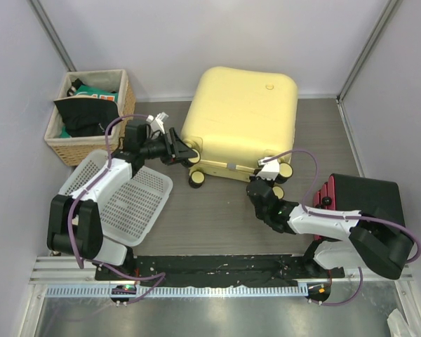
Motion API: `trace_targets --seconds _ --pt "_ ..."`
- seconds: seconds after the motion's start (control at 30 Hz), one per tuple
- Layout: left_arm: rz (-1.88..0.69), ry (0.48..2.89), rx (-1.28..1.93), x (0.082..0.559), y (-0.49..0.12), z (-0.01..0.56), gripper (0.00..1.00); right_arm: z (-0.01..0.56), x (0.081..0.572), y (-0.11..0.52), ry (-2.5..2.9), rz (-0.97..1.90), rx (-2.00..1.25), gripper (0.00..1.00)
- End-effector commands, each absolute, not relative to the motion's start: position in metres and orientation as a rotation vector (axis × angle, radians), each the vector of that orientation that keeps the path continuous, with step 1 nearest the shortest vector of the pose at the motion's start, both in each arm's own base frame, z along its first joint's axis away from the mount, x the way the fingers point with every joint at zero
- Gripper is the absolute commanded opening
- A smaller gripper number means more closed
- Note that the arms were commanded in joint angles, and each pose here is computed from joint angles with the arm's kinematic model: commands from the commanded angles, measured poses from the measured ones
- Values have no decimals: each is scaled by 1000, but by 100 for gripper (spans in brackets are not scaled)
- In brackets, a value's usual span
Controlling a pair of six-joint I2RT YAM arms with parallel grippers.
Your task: Open, take out, and arrange the luggage
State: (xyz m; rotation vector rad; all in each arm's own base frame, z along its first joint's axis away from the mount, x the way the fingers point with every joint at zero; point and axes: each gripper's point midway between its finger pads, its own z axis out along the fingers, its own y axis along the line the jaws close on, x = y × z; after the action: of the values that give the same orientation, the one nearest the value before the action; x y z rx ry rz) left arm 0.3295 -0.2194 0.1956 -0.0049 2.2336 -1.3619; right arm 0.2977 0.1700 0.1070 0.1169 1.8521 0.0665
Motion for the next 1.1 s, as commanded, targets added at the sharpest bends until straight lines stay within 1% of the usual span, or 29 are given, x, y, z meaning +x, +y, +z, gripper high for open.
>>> trace_targets --seconds 0.0,0.4,0.6,0.8,1.07 --pt "-1227 1991 132 351 -190 262 0 117 298 80 1753 -324 358 1" --pt "-1154 1995 121 354 -179 262 0 113 300 65 1736 -361 456 1" --pt "-1135 2005 106 357 -174 258 0 117 300 54 1714 -276 506 1" --pt "-1051 2031 64 367 -160 249 0 121 301 49 1692 -188 521 1" --pt "-1005 2046 29 373 -149 240 0 119 305 50 1682 -91 470 1"
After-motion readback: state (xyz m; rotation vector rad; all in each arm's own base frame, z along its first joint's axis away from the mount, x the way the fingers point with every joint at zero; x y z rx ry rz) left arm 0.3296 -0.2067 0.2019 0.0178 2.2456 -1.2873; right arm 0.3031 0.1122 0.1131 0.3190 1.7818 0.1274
